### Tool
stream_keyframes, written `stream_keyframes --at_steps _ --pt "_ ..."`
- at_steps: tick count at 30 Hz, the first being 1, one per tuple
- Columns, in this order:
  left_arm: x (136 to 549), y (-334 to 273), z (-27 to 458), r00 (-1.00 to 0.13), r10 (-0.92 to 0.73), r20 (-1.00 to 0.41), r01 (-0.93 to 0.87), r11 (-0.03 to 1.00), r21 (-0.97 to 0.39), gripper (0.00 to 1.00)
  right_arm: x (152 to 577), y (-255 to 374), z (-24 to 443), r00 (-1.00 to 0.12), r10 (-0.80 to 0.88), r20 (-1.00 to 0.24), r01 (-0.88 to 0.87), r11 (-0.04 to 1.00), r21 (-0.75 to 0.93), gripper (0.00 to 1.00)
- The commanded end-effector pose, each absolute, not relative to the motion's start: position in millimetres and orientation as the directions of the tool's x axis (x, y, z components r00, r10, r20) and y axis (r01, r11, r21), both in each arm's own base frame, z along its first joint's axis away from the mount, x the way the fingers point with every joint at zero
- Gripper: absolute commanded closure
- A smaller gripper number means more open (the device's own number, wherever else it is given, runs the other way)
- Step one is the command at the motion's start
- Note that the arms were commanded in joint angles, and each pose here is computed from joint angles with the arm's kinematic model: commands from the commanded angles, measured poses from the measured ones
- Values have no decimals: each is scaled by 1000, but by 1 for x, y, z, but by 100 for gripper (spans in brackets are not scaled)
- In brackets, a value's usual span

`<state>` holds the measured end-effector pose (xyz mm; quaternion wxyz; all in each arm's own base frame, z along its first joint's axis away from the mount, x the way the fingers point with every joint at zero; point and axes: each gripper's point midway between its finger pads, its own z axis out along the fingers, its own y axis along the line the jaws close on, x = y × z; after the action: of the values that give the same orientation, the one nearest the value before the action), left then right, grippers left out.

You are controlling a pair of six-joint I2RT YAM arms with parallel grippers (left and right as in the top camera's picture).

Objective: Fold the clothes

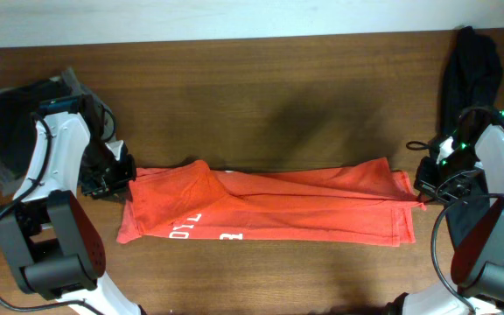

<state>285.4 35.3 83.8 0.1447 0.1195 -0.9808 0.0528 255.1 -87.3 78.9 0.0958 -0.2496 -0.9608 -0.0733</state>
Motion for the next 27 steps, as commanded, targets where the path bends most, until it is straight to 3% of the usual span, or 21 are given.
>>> stream_keyframes --at_steps 1,6,17,27 --pt "291 33 89 -938 -236 256 -266 960 -89 82 253 -93 85 -865 461 197 481 874 66 96" --pt "296 30 88 -942 -236 239 -267 958 -108 81 252 -92 85 -864 460 204 481 874 66 96" --pt "328 -25 91 -979 -150 140 -187 934 -305 82 240 -89 80 -855 456 246 482 874 55 96" --pt "341 -75 89 -999 11 48 -5 951 -308 82 224 -83 69 -841 450 301 483 875 41 96"
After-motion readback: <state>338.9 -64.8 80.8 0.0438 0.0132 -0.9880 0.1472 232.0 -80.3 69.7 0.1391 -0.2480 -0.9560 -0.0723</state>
